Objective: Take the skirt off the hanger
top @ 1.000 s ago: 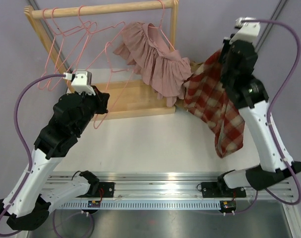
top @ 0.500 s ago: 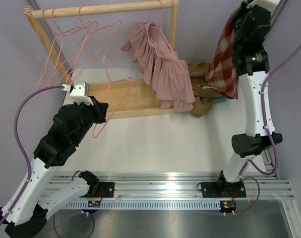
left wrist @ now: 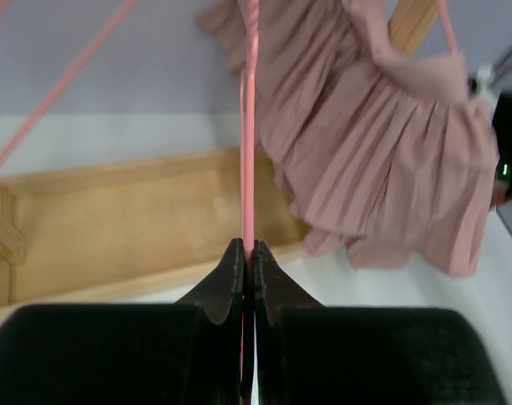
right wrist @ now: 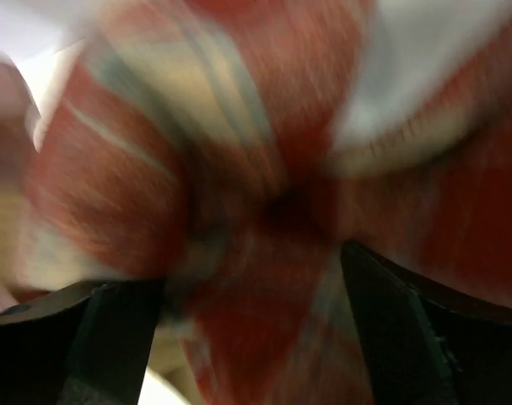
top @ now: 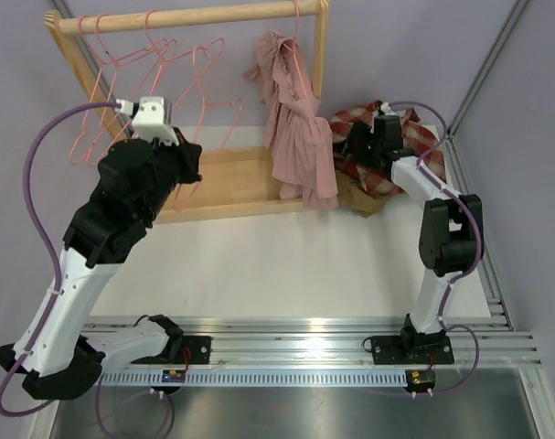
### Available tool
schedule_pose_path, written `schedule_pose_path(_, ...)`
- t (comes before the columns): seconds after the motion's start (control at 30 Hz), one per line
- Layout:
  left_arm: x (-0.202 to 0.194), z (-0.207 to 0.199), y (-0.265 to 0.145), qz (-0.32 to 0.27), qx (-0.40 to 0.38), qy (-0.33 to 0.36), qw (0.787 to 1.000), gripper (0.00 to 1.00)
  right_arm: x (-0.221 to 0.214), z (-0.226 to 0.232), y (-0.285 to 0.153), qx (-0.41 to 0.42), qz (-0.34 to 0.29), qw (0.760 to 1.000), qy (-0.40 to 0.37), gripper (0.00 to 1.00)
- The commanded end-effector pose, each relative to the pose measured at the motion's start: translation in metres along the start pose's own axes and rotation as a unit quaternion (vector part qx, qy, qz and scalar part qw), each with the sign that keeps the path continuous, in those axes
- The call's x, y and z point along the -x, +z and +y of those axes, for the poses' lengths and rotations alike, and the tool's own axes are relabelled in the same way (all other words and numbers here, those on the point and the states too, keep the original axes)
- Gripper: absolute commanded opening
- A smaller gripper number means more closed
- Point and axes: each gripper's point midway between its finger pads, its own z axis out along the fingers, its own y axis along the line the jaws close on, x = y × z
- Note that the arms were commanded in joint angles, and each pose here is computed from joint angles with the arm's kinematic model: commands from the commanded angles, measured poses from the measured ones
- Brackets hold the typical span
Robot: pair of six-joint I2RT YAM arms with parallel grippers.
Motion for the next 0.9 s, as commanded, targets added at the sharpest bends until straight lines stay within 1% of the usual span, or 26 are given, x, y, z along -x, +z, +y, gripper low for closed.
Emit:
schedule_pose_path(0.0,0.063,0.000,0.001,-0.066,0.024,0.030,0.997,0.00,0.001,0.014,-0.059,0.022,-0.038,0.998,0.054,0.92)
schedule_pose_path(0.03,0.073,-0.001,0.002,-0.074,0.026,0.034,0.996,0.00,0.000,0.020,-0.080,0.034,-0.048,0.996,0.062,0.92)
schedule_pose_path(0.07,0.087,-0.002,0.009,-0.085,0.036,0.044,0.995,0.00,-0.038,0.001,-0.082,0.015,-0.022,0.998,0.065,0.92)
schedule_pose_path(0.1,0.096,-0.003,0.010,-0.093,0.040,0.046,0.994,0.00,-0.038,0.009,-0.106,0.031,-0.037,0.997,0.062,0.92)
schedule_pose_path(0.17,0.108,-0.002,0.018,-0.103,0.054,0.054,0.992,0.00,-0.063,0.003,-0.123,0.035,-0.031,0.997,0.054,0.92)
schedule_pose_path(0.2,0.118,-0.005,0.025,-0.110,0.059,0.053,0.991,0.00,-0.094,-0.011,-0.129,0.026,-0.008,0.998,0.051,0.93)
schedule_pose_path(0.23,0.122,-0.005,0.028,-0.115,0.064,0.055,0.990,0.00,-0.095,-0.001,-0.149,0.049,-0.019,0.998,0.040,0.93)
schedule_pose_path(0.27,0.129,-0.003,0.031,-0.122,0.074,0.059,0.988,0.00,-0.118,-0.011,-0.156,0.041,0.001,0.999,0.034,0.94)
schedule_pose_path(0.3,0.133,-0.006,0.042,-0.124,0.079,0.061,0.987,0.00,-0.124,-0.010,-0.164,0.047,0.005,0.999,0.024,0.95)
schedule_pose_path(0.33,0.138,-0.005,0.045,-0.128,0.086,0.063,0.986,0.00,-0.124,0.000,-0.181,0.069,-0.002,0.997,0.017,0.95)
schedule_pose_path(0.37,0.141,-0.002,0.050,-0.131,0.098,0.066,0.984,0.00,-0.139,-0.001,-0.190,0.075,0.022,0.997,0.013,0.98)
schedule_pose_path(0.4,0.144,-0.001,0.055,-0.133,0.103,0.065,0.984,0.00,-0.146,0.001,-0.199,0.081,0.030,0.996,0.010,0.99)
schedule_pose_path(0.43,0.147,-0.001,0.065,-0.136,0.106,0.062,0.983,0.00,-0.144,0.012,-0.218,0.111,0.025,0.993,0.005,1.00)
schedule_pose_path(0.47,0.149,0.003,0.071,-0.136,0.109,0.057,0.983,0.00,-0.156,0.016,-0.230,0.118,0.042,0.992,-0.002,0.99)
schedule_pose_path(0.5,0.151,0.006,0.075,-0.138,0.110,0.052,0.983,0.00,-0.157,0.018,-0.241,0.124,0.040,0.991,-0.004,0.99)
schedule_pose_path(0.53,0.148,0.008,0.087,-0.132,0.112,0.049,0.984,0.00,-0.149,0.024,-0.261,0.144,0.017,0.989,-0.007,0.99)
schedule_pose_path(0.57,0.148,0.014,0.094,-0.130,0.107,0.036,0.985,0.00,-0.154,0.024,-0.273,0.147,0.024,0.989,-0.010,0.99)
schedule_pose_path(0.6,0.146,0.018,0.099,-0.126,0.106,0.030,0.986,0.00,-0.146,0.027,-0.292,0.163,-0.001,0.987,-0.012,0.99)
schedule_pose_path(0.67,0.136,0.029,0.111,-0.110,0.109,0.010,0.988,0.00,-0.142,0.022,-0.311,0.159,-0.011,0.987,-0.016,0.99)
schedule_pose_path(0.7,0.132,0.031,0.114,-0.104,0.110,0.005,0.988,0.00,-0.136,0.024,-0.324,0.167,-0.029,0.985,-0.021,0.99)
schedule_pose_path(0.73,0.120,0.035,0.118,-0.090,0.110,-0.001,0.990,0.00,-0.132,0.023,-0.333,0.164,-0.034,0.986,-0.020,1.00)
schedule_pose_path(0.8,0.110,0.035,0.119,-0.081,0.105,-0.004,0.991,0.00,-0.127,0.024,-0.343,0.169,-0.044,0.984,-0.020,1.00)
schedule_pose_path(0.83,0.110,0.034,0.117,-0.087,0.099,-0.008,0.991,0.00,-0.126,0.026,-0.346,0.174,-0.044,0.984,-0.019,0.99)
schedule_pose_path(0.87,0.095,0.033,0.109,-0.079,0.089,-0.018,0.993,0.01,-0.120,0.033,-0.350,0.183,-0.047,0.982,-0.020,0.99)
